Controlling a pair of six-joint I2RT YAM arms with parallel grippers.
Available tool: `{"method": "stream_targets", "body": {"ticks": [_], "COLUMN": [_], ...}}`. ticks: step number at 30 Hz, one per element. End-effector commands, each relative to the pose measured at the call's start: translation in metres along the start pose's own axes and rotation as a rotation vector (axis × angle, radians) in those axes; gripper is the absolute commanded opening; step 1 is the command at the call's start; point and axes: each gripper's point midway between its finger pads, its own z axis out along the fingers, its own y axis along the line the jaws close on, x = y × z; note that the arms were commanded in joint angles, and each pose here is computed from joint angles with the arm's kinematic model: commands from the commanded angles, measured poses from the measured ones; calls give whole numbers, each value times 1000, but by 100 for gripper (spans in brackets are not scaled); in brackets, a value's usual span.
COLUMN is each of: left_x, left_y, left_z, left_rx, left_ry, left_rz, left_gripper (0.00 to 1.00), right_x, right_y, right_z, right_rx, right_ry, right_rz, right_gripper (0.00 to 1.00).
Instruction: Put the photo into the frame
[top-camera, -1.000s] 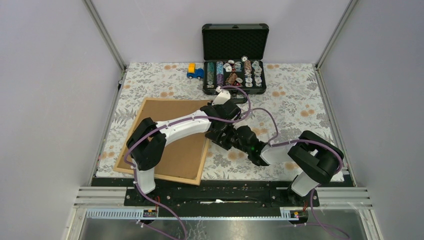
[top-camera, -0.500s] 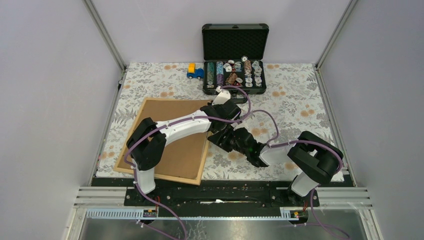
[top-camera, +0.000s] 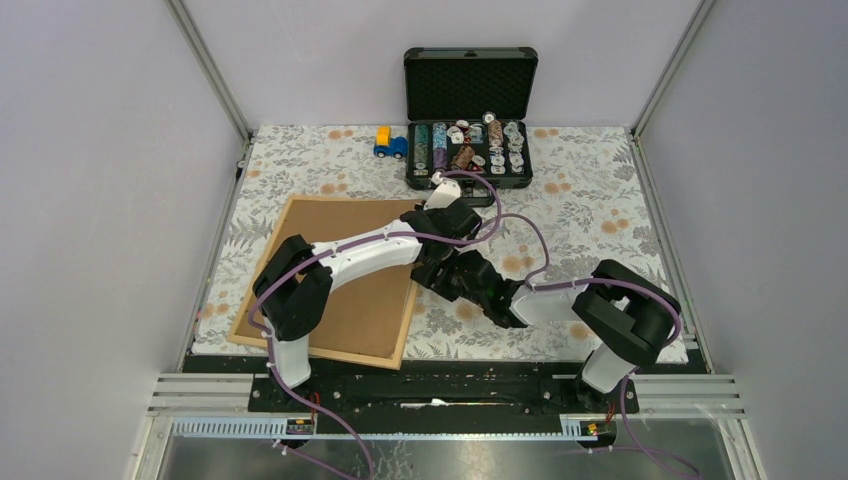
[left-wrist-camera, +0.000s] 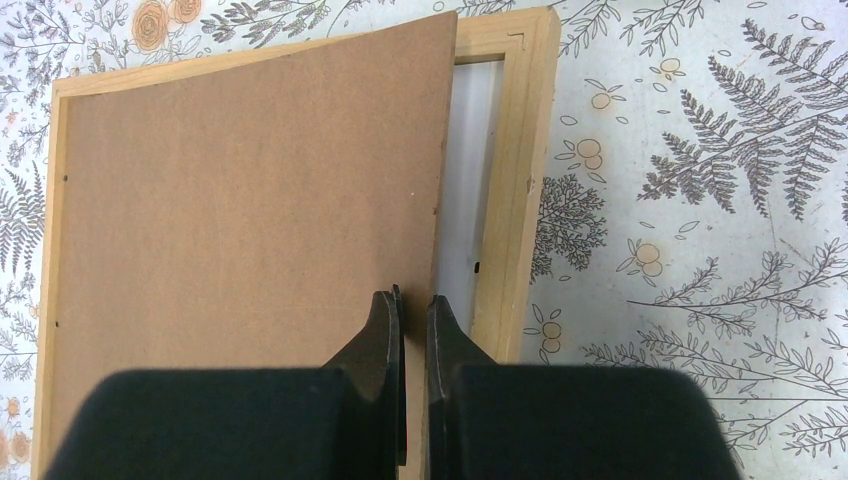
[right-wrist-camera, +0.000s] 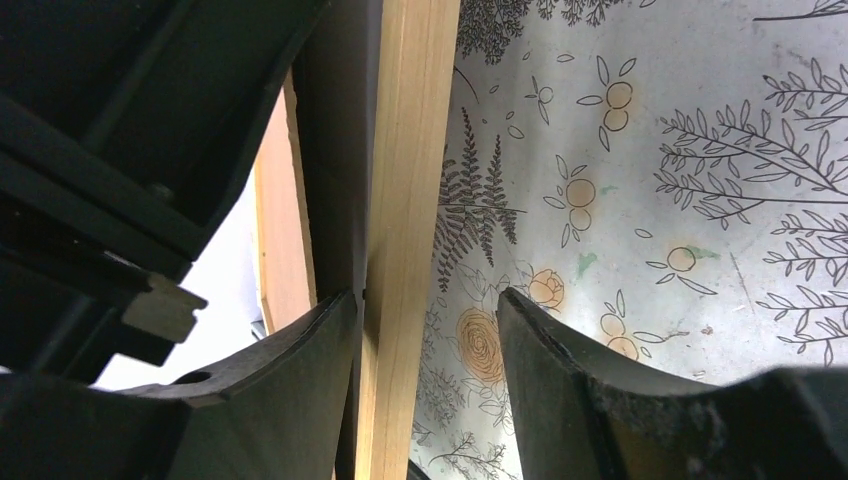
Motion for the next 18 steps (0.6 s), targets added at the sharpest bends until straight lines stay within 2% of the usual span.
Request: {"method": "stream_targets", "body": {"ticks": [1,18], "left_x": [-56,-49], "left_y": [-24,-20], "left_z": [-22,-20], "left_rx": [155,137], "left_ry": [-128,-129], "left_rz": [-247,-244], "left_gripper": [0,0], "right_x": [-5,-21], "right_y": [4,-11], "right_z": [8,11], "right_rx": [38,288], "right_ry": [-44,-136], "right_rz": [-46,-164], "right_gripper": [62,59]}}
